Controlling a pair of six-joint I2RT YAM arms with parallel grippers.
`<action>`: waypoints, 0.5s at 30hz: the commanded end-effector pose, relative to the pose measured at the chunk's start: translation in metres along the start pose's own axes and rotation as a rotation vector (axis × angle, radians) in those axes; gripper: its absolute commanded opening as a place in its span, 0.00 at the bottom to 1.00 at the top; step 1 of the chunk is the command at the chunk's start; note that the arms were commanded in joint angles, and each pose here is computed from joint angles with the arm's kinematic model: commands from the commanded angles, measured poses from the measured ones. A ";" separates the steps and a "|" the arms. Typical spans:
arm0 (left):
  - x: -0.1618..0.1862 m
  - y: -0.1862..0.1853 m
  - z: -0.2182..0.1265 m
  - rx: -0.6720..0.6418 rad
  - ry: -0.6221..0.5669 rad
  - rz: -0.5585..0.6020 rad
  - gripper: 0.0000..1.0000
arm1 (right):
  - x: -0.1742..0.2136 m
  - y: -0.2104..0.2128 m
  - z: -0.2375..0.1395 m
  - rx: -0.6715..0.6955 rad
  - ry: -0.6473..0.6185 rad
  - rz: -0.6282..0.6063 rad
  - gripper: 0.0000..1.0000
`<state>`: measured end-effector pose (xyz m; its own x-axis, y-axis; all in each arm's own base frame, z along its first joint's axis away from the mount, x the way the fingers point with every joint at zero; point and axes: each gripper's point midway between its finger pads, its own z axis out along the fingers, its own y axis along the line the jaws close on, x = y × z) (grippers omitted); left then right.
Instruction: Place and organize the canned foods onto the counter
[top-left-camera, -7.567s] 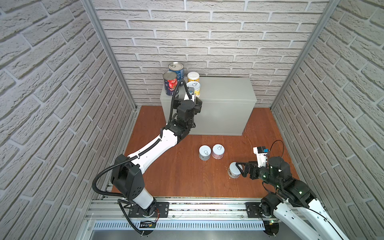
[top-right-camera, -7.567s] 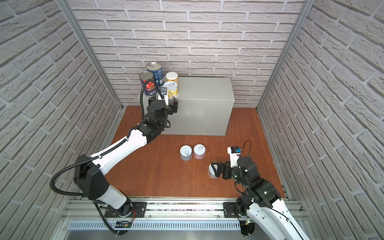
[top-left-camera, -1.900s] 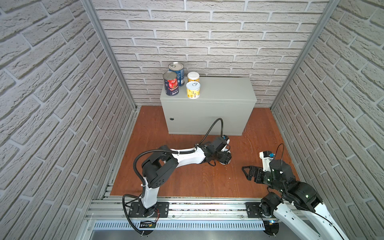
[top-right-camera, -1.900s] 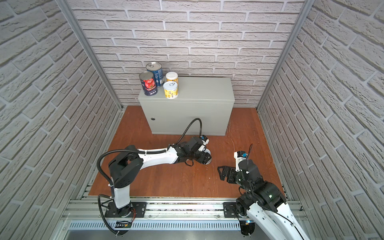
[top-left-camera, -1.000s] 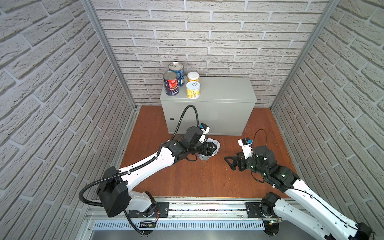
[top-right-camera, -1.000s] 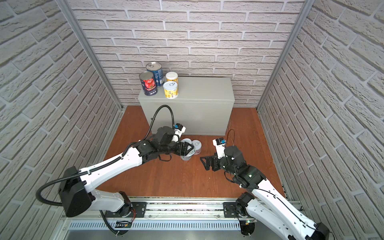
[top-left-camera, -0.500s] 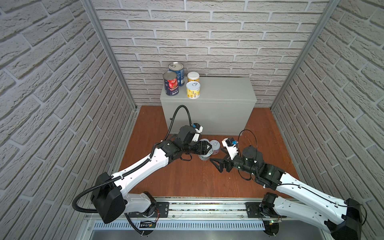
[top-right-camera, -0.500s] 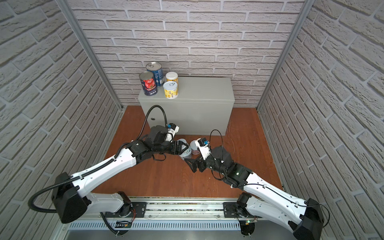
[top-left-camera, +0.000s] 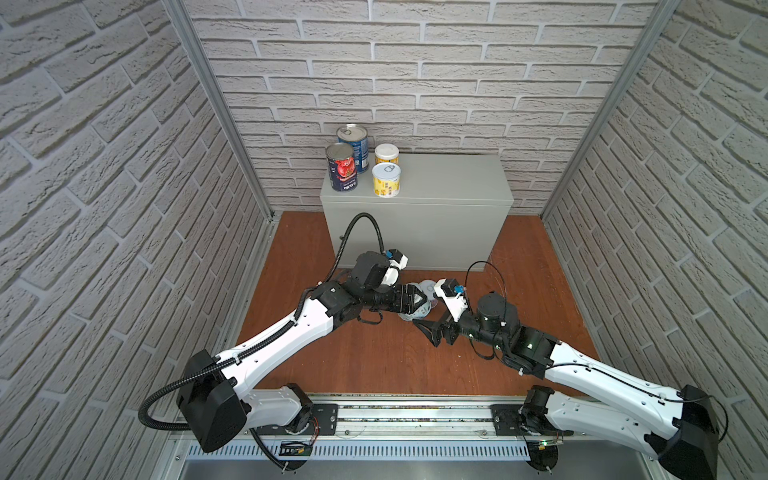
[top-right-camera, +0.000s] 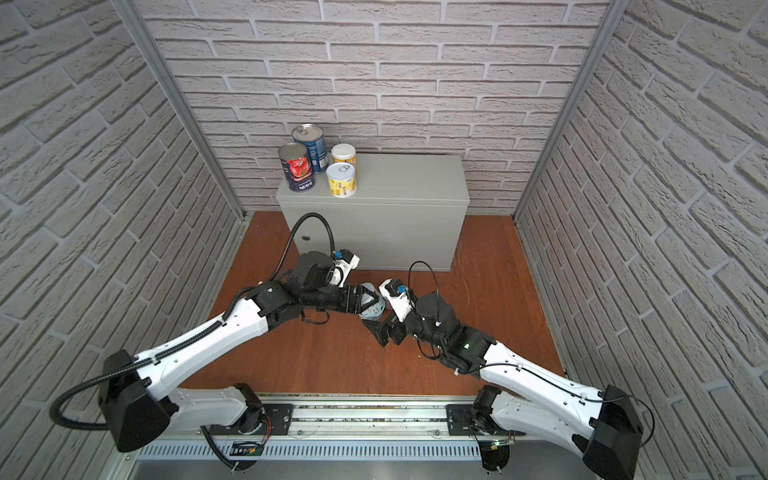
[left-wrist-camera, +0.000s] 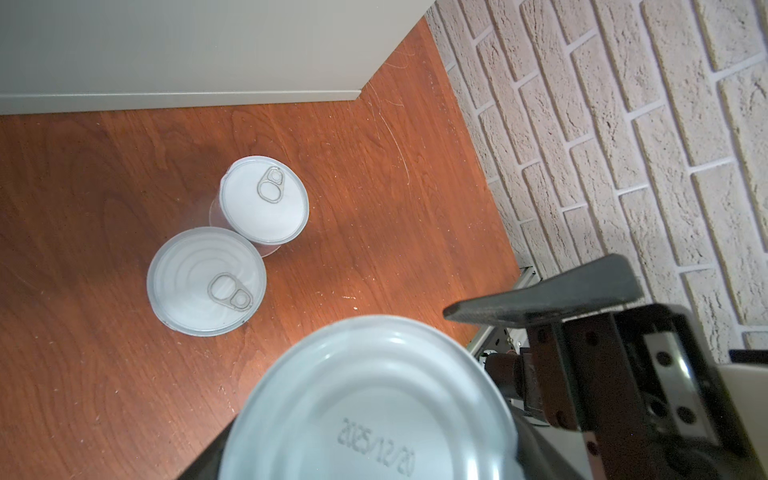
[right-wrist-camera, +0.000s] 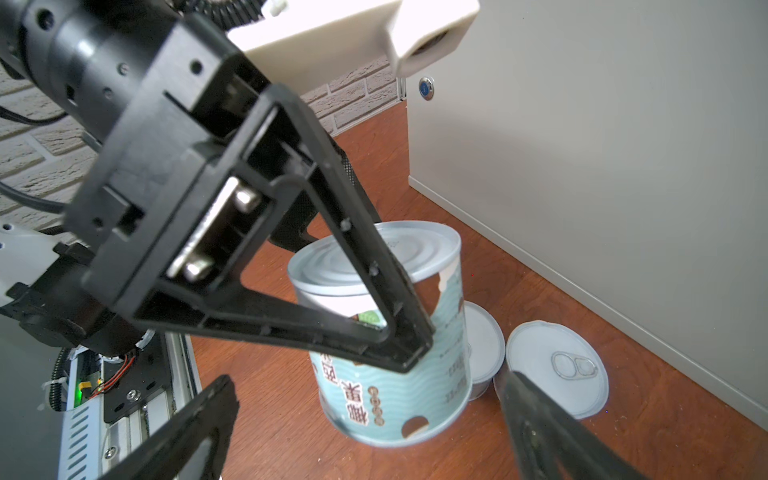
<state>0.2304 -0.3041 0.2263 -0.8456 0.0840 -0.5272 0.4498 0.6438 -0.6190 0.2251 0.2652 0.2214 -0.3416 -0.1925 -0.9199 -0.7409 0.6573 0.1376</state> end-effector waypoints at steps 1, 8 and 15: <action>-0.026 -0.033 -0.016 0.120 -0.091 0.058 0.54 | -0.014 0.002 -0.001 0.007 -0.039 -0.039 1.00; -0.025 -0.046 -0.012 0.199 -0.068 0.042 0.54 | -0.016 -0.001 0.001 0.025 -0.035 -0.040 1.00; -0.025 -0.047 -0.007 0.219 -0.070 0.050 0.55 | -0.016 -0.006 0.002 0.056 -0.033 -0.058 1.00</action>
<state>0.2223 -0.3179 0.2404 -0.8496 0.0927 -0.5192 0.4769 0.5556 -0.6811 0.2326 0.2625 0.2155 -0.3302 -0.2300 -0.9154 -0.7237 0.6843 0.0891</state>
